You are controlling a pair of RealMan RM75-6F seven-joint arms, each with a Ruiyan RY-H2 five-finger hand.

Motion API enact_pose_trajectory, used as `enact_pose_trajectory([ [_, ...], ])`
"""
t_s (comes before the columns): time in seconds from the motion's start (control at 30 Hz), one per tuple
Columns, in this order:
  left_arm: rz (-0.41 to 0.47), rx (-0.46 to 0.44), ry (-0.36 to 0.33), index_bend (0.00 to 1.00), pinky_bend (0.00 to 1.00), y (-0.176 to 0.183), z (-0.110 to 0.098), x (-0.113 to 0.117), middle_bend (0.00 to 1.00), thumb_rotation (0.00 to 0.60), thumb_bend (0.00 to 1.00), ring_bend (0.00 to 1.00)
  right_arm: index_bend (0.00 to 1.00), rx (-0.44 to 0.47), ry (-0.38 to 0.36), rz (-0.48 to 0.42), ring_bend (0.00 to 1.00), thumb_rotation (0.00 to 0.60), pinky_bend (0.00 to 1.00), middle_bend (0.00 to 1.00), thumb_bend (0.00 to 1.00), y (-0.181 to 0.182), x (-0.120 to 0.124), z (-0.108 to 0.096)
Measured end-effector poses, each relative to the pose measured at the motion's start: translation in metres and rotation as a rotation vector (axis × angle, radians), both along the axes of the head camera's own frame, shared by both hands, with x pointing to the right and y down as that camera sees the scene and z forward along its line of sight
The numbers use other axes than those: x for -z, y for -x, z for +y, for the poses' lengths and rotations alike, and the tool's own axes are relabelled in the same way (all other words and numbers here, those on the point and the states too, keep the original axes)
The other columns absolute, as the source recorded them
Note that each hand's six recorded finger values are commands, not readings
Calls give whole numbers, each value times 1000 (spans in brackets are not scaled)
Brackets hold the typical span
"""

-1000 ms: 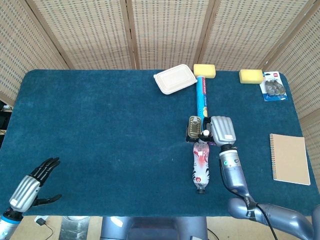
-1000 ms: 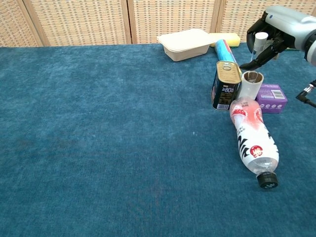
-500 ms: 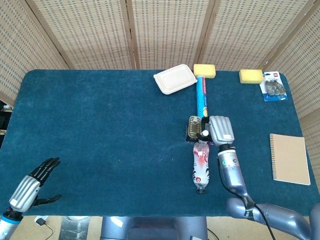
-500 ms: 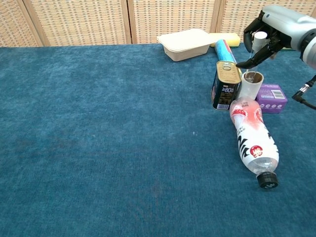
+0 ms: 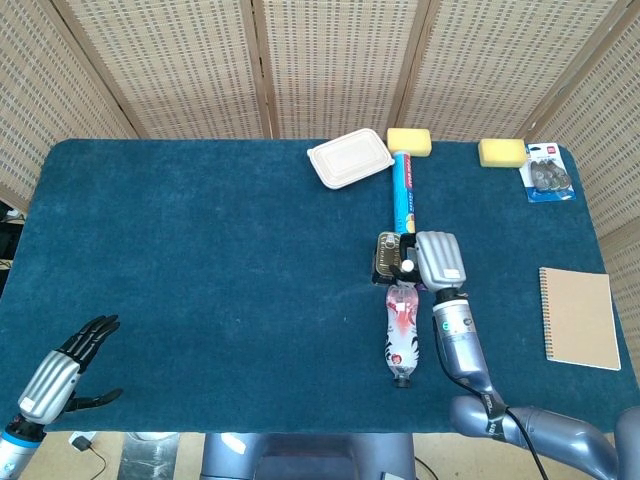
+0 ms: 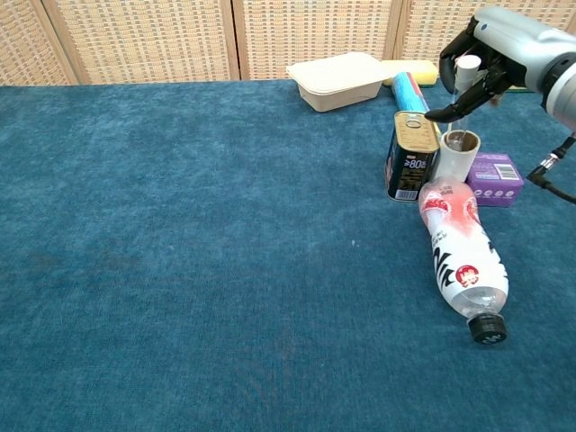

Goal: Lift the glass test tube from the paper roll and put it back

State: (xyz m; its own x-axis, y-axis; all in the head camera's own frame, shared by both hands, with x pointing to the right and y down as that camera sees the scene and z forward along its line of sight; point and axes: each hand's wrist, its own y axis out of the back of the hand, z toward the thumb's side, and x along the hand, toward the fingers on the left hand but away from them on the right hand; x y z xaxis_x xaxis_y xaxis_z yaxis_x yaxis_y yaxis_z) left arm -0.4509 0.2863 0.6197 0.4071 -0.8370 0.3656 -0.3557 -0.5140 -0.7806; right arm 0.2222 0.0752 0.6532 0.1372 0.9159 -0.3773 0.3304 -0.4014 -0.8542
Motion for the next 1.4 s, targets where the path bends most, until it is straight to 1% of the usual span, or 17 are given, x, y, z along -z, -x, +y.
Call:
enact_pose_trajectory([
  [0.63, 10, 0, -4, 0, 206, 0, 1, 1, 51, 600, 61, 41, 787, 0, -31, -46, 907, 600, 701, 873, 276, 10, 19, -1],
  [0.9, 11, 0, -2, 0, 207, 0, 1, 1, 51, 600, 61, 41, 788, 12, -56, -40, 908, 600, 702, 873, 277, 14, 26, -3],
  [1.1, 13, -7, 3, 0, 207, -1, 2, 1, 51, 600, 61, 41, 788, 19, -70, -45, 908, 600, 702, 873, 276, 20, 38, -4],
  [1.4, 16, -8, 1, 0, 206, -2, 2, 2, 51, 600, 61, 41, 787, 33, -115, -28, 908, 600, 702, 873, 276, 27, 58, -10],
])
